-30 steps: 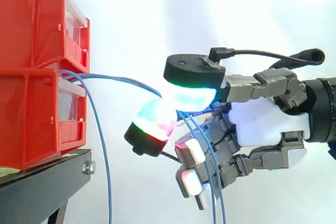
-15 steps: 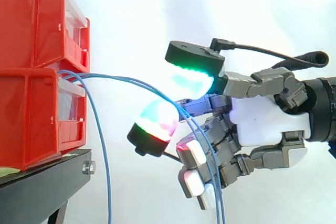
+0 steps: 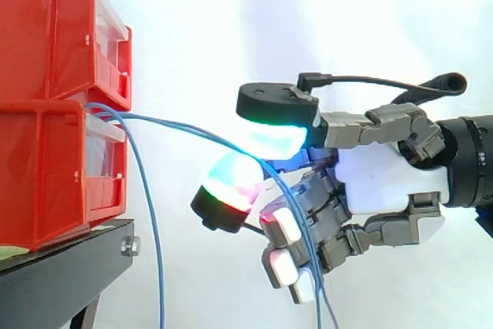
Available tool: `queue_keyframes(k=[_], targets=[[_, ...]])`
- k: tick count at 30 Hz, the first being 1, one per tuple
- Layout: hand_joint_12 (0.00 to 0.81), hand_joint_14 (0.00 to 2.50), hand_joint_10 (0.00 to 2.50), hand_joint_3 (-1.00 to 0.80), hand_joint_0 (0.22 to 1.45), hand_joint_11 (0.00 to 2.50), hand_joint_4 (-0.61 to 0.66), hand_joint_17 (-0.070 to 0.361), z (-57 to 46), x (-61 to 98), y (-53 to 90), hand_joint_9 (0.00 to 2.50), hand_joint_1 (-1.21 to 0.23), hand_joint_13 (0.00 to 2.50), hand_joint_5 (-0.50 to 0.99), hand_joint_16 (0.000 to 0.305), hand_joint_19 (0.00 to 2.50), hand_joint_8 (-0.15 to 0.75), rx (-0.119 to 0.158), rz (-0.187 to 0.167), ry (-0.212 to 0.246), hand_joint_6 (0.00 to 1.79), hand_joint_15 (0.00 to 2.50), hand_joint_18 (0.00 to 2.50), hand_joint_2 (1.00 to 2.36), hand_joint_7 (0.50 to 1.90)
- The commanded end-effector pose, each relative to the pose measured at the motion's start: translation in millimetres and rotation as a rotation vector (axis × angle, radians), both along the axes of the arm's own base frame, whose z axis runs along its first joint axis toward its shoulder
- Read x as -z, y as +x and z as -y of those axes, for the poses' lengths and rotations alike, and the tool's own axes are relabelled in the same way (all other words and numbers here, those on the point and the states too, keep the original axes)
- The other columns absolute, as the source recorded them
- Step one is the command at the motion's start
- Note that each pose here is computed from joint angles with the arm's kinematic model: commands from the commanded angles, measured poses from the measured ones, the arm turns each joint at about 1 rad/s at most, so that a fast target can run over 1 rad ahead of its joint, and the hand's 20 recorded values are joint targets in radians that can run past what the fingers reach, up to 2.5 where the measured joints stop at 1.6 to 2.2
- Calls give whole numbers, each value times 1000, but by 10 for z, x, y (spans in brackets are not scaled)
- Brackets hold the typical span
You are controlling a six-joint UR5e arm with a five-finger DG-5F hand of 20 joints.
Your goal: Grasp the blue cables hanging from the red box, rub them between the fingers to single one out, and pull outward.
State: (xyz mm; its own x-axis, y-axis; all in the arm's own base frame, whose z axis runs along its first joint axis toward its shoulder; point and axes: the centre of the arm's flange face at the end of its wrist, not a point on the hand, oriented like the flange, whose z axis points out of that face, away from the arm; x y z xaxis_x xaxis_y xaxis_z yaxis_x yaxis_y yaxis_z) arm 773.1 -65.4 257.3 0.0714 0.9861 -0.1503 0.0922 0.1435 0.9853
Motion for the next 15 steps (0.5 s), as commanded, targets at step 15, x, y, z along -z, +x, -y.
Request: queue_keyframes(k=[15], targets=[[381, 23, 23, -247, 673, 800, 44, 116, 17, -62, -11, 999, -803, 978, -189, 52, 610, 294, 1, 4, -14, 908, 580, 863, 1015, 816]])
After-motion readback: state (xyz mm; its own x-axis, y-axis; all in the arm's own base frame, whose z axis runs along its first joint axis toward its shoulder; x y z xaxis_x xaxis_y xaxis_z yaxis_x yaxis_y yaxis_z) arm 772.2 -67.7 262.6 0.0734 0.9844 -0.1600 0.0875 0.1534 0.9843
